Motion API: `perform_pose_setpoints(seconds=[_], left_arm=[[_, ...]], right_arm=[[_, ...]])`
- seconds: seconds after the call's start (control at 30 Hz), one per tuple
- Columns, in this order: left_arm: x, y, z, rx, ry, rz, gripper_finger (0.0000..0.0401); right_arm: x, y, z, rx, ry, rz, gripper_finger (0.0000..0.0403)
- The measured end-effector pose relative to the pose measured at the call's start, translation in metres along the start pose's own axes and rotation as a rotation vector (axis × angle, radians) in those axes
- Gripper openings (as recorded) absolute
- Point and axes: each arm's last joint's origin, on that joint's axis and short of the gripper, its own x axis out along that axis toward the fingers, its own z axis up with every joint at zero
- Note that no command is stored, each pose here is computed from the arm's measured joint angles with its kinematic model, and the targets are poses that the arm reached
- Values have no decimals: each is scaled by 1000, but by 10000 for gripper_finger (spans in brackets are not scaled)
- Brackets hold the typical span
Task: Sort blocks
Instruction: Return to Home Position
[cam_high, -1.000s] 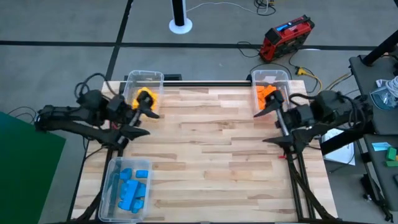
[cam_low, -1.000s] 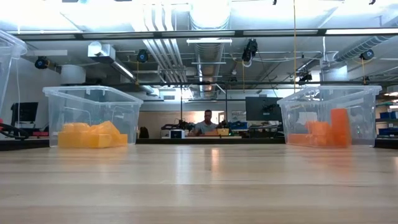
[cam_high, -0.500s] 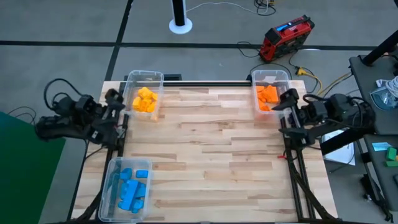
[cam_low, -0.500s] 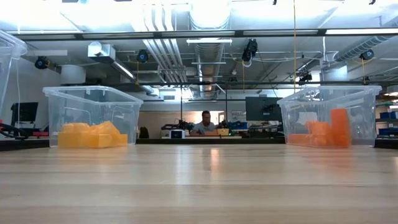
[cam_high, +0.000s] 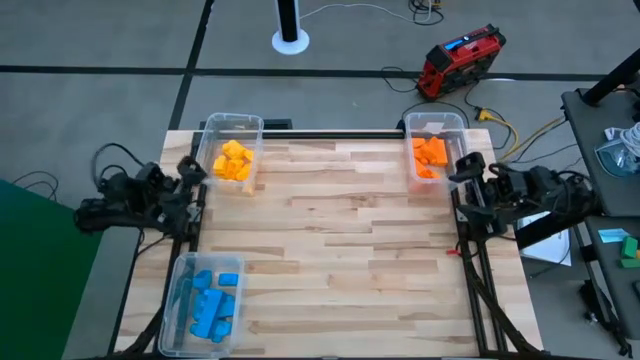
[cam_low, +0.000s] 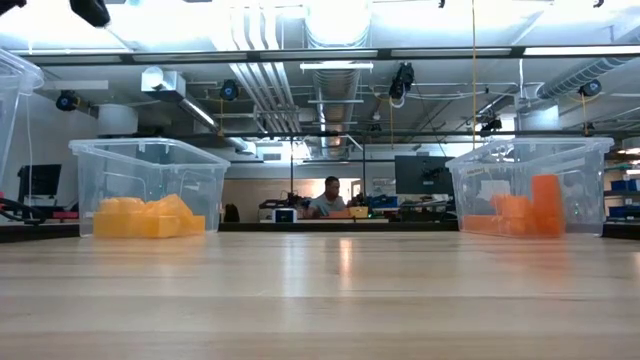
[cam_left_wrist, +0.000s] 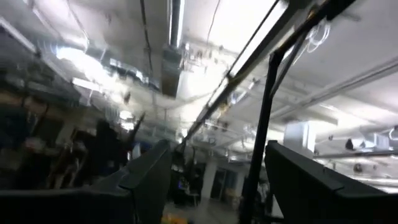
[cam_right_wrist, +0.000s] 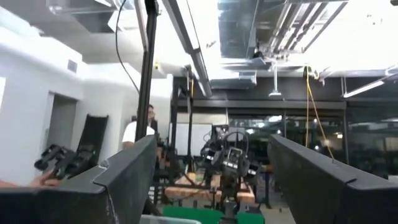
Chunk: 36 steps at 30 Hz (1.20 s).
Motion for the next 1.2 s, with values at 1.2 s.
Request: perform_pose_setpoints(seconds=[1.2], left_arm=[[-18,24,-91,242,289,-97,233]], right_arm=[[-54,2,-114,-112,91,-197,325]])
